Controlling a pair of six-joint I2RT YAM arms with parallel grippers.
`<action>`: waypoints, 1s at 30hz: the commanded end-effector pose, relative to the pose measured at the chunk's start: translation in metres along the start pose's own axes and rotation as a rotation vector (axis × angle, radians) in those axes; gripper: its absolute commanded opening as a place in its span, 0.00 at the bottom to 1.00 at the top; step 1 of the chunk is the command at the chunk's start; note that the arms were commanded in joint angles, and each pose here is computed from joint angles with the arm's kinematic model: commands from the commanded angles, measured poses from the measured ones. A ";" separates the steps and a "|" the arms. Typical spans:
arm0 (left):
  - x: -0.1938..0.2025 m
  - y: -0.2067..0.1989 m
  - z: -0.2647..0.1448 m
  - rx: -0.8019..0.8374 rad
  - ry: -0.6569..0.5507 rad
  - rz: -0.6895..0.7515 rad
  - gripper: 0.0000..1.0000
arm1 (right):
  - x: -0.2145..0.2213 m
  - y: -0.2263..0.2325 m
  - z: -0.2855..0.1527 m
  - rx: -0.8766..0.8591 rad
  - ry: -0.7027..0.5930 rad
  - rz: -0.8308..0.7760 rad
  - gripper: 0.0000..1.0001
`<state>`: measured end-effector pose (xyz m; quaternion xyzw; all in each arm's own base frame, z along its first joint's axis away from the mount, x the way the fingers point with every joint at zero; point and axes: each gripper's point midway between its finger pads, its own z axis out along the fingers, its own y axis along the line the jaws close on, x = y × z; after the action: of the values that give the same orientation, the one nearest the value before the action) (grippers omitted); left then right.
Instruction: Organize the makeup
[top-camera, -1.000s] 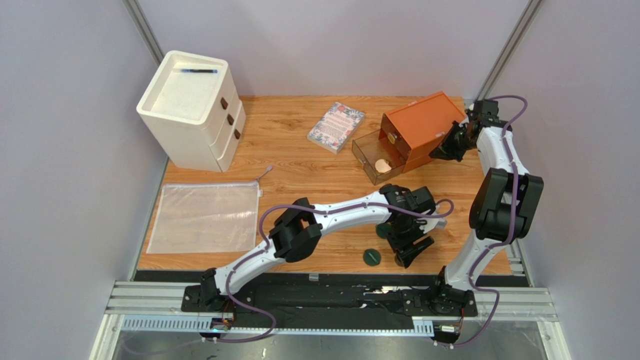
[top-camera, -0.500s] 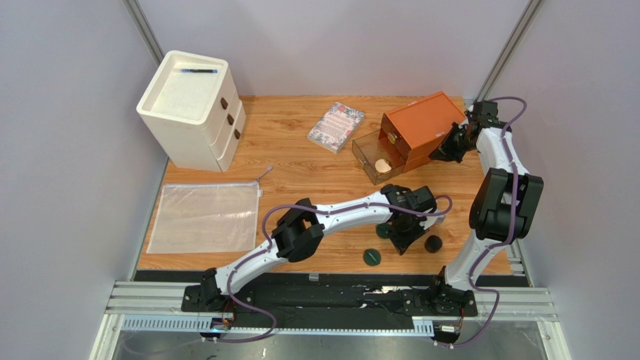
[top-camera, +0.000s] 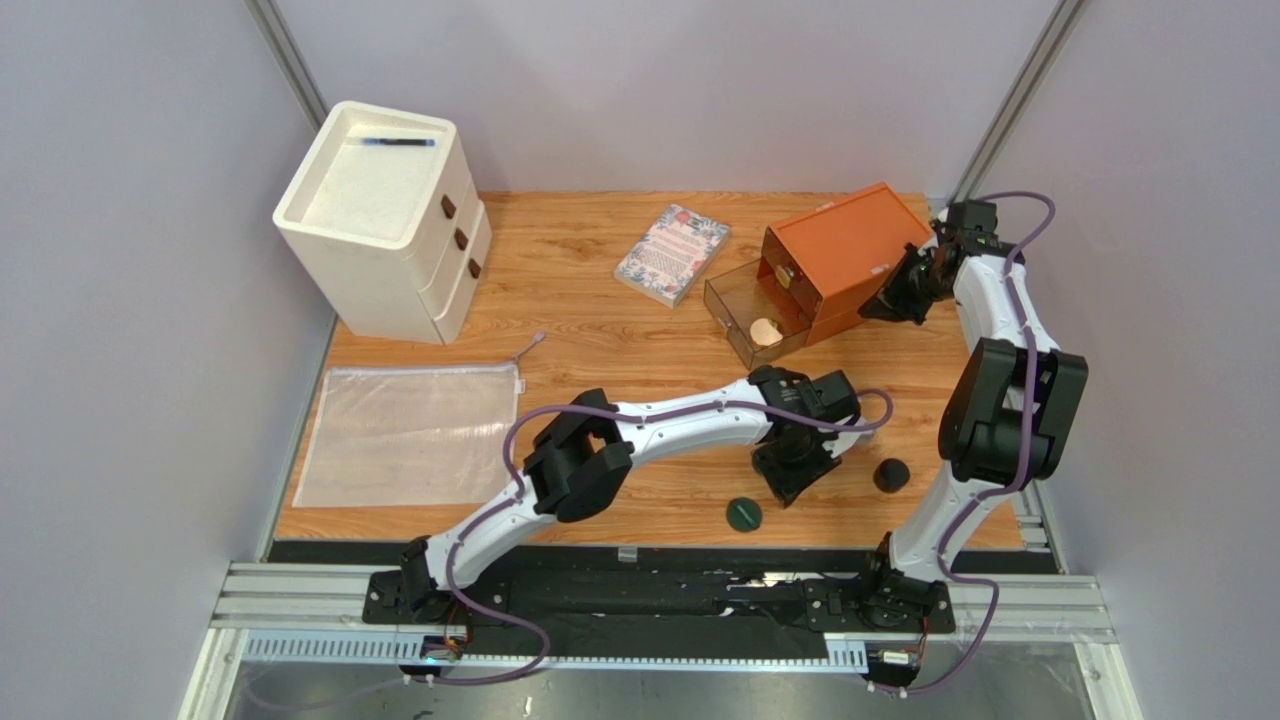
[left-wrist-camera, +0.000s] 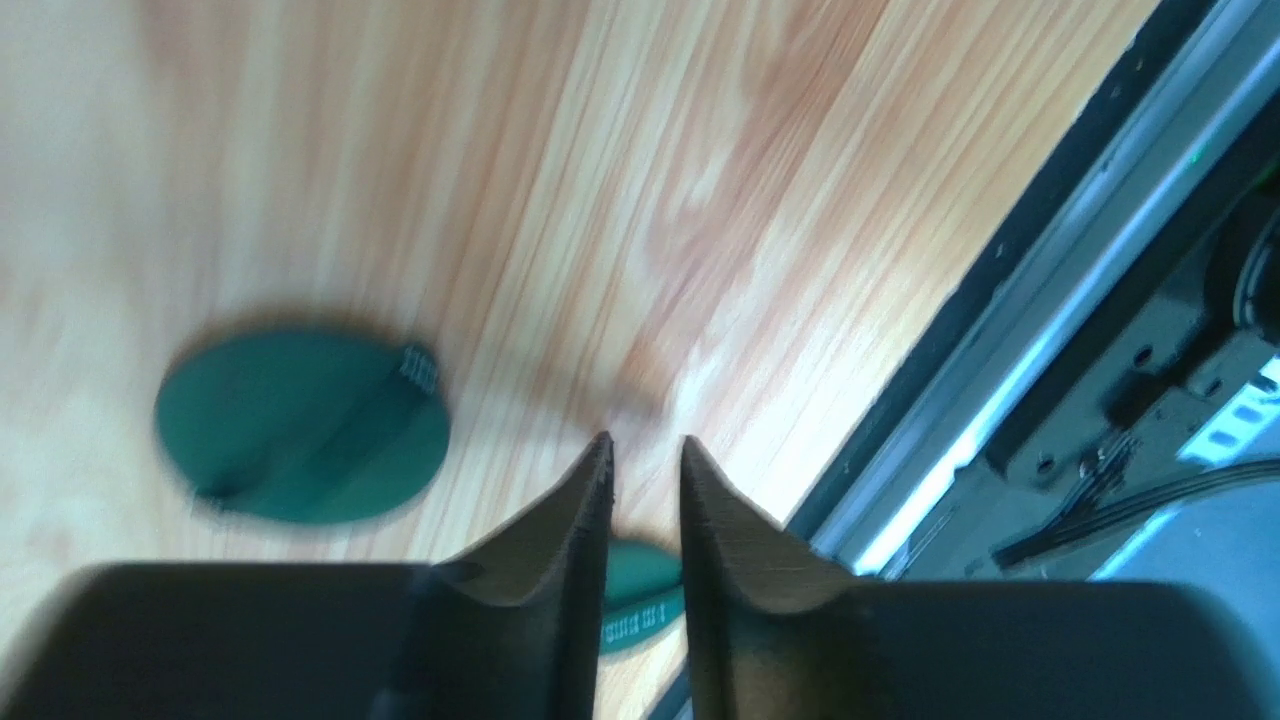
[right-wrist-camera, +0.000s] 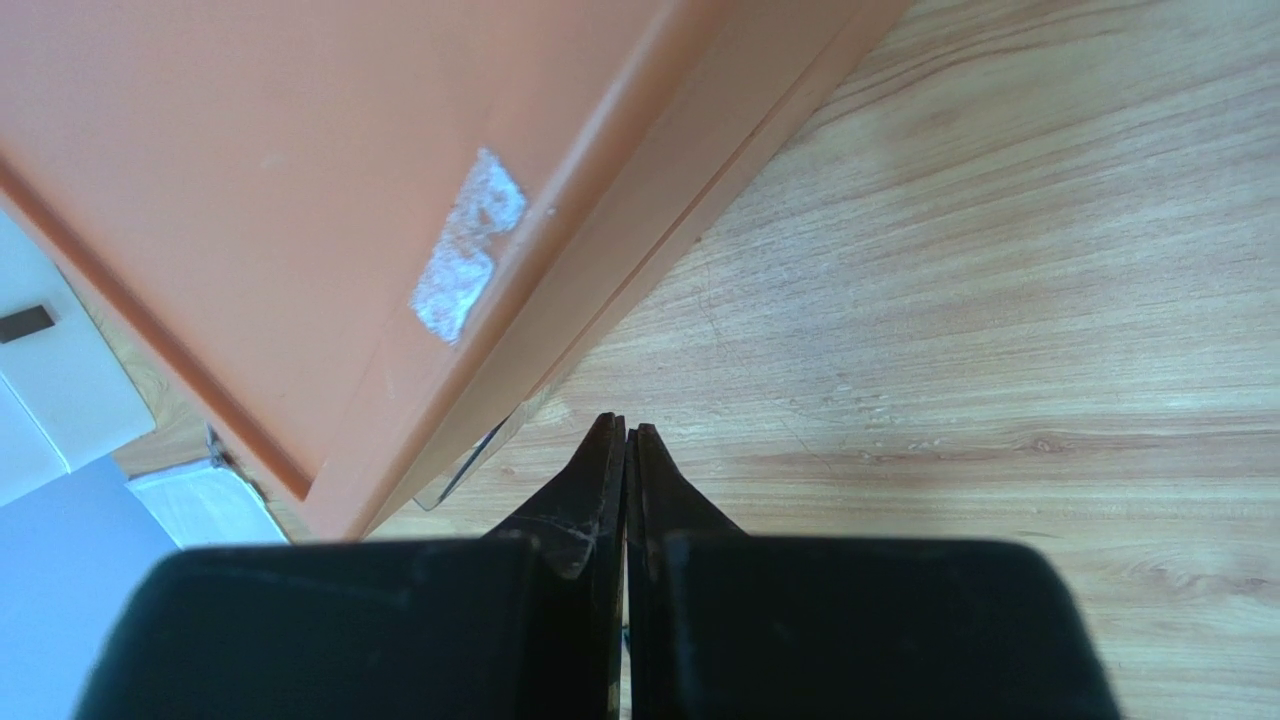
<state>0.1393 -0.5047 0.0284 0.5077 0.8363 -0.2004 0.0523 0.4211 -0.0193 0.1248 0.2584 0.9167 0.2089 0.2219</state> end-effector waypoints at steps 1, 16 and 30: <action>-0.034 0.007 -0.095 -0.070 -0.202 0.053 0.43 | -0.028 0.034 -0.046 -0.061 -0.144 -0.087 0.01; 0.007 0.079 -0.245 -0.147 -0.371 -0.087 0.64 | 0.017 0.038 -0.150 0.034 -0.226 -0.107 0.64; 0.037 0.084 -0.250 0.016 -0.354 -0.037 0.58 | 0.182 -0.077 -0.116 0.350 0.011 0.203 1.00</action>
<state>0.2283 -0.3449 0.2029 0.4177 0.8520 -0.2571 0.1832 0.2130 -0.0055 0.1448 0.3362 0.9219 0.0958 0.1668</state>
